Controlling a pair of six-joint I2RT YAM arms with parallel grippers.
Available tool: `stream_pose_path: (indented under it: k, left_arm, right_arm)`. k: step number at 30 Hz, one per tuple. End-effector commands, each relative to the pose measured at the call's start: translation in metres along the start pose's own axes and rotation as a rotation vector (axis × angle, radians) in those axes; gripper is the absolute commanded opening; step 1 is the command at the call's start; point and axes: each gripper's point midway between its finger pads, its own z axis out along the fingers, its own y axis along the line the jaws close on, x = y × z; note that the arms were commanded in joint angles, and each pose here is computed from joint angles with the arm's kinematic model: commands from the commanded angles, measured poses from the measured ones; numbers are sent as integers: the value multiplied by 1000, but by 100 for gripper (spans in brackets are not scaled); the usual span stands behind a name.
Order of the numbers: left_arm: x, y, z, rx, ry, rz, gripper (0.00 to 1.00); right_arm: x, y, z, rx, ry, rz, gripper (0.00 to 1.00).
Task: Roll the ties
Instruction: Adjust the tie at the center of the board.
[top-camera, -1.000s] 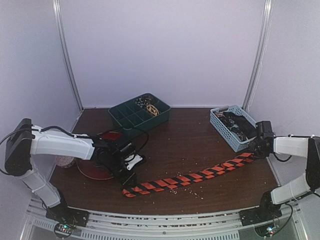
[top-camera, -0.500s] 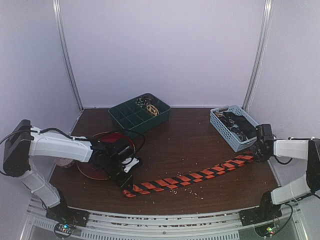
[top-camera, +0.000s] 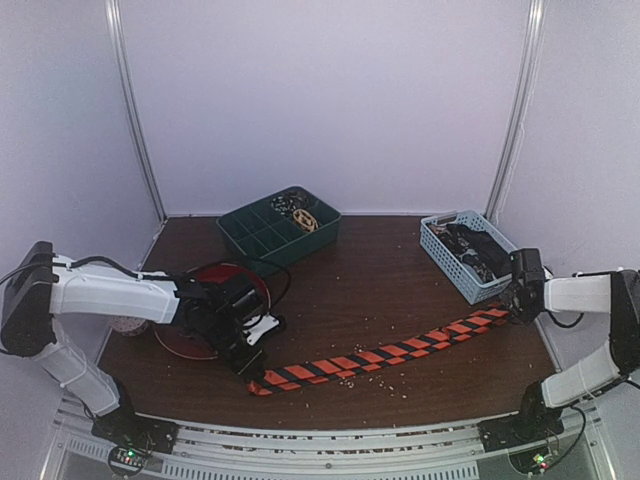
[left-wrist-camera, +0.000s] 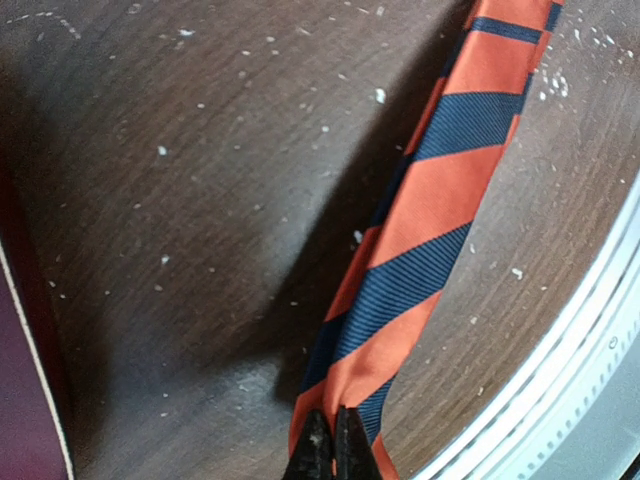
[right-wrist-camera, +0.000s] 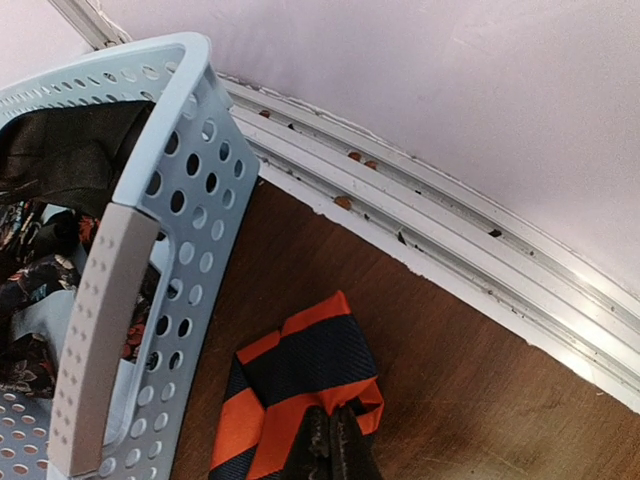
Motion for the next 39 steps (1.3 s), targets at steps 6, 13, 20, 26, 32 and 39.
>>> stream_pose_path:
  k: [6, 13, 20, 26, 32, 39]
  left_arm:
    - [14, -7, 5, 64, 60, 40, 0]
    - [18, -7, 11, 74, 94, 48, 8]
    - [24, -8, 14, 84, 122, 49, 20]
    - [23, -10, 12, 93, 115, 61, 0]
    - [30, -9, 15, 98, 145, 59, 0]
    - [29, -7, 16, 83, 149, 60, 0]
  right_arm:
    - [-6, -7, 10, 44, -38, -4, 0]
    - [-1, -4, 17, 56, -3, -27, 0]
    - [1, -4, 19, 62, 5, -27, 0]
    - [-1, 1, 21, 53, 6, -29, 0]
    - [-1, 6, 23, 26, 3, -18, 0]
    - [10, 8, 36, 29, 46, -11, 0]
